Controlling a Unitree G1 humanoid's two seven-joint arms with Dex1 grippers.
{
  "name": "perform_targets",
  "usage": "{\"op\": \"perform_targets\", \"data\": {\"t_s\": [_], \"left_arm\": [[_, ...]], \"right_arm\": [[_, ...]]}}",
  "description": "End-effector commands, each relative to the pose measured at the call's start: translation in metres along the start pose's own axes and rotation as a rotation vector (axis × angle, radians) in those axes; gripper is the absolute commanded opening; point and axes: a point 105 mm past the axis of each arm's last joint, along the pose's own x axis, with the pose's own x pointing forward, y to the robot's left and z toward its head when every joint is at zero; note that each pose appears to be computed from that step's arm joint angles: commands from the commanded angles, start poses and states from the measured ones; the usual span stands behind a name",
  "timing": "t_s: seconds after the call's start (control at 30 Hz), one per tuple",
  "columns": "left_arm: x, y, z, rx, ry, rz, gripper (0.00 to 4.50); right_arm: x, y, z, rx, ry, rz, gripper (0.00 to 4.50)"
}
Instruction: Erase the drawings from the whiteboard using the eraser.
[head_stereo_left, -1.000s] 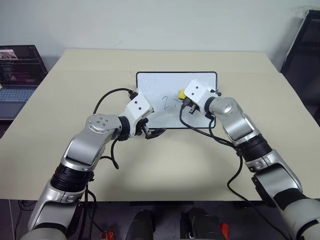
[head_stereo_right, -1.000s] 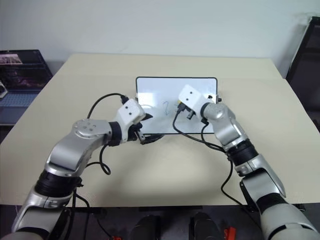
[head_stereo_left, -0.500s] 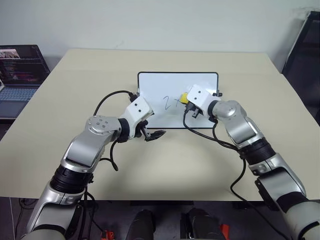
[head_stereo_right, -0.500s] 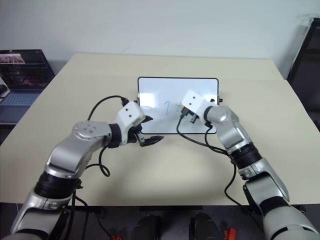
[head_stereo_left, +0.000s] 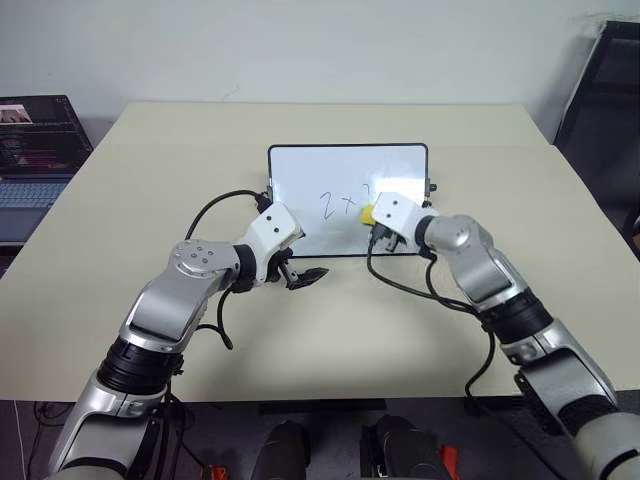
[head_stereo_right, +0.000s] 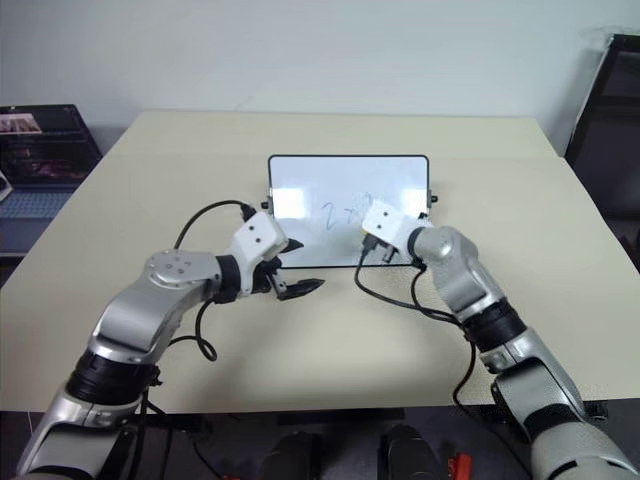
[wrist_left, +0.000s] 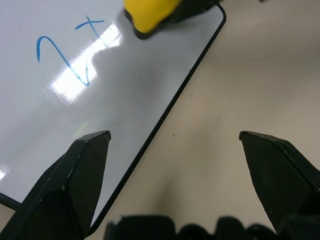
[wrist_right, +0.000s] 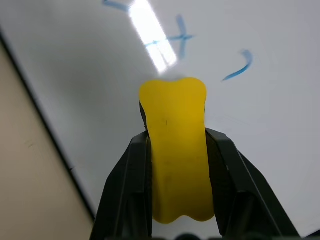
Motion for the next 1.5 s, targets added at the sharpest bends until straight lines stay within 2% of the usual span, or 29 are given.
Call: {"op": "perform_targets", "data": {"t_s": [0.03, 0.43, 0.6, 0.8, 0.97, 1.2, 1.5], "left_arm": [[-0.006, -0.001, 0.007, 0.031, -0.031, -0.004, 4.50], [-0.005, -0.006, 0.005, 0.025, -0.036, -0.007, 4.50], [-0.003, 0.001, 0.010, 0.021, -0.066, 0.029, 4.50], [-0.008, 0.032, 0.023, -0.031, -0.132, 0.172, 4.50], [-0.007, 0.036, 0.022, -0.027, -0.125, 0.171, 4.50], [-0.006, 0.028, 0.027, -0.013, -0.120, 0.140, 4.50], [-0.012, 0.028, 0.025, -0.022, -0.100, 0.168, 4.50]], "right_arm": [[0.001, -0.014, 0.006, -0.012, -0.016, -0.044, 1.12], [0.012, -0.045, 0.016, -0.007, -0.048, -0.117, 1.12], [0.015, -0.035, 0.009, -0.007, -0.013, -0.039, 1.12], [0.005, -0.020, -0.019, -0.018, 0.065, 0.051, 1.12], [0.000, -0.016, -0.019, -0.025, 0.071, 0.078, 1.12], [0.006, -0.042, 0.014, -0.026, -0.031, -0.087, 1.12], [0.000, -0.016, -0.014, -0.010, 0.033, 0.030, 1.12]]}}
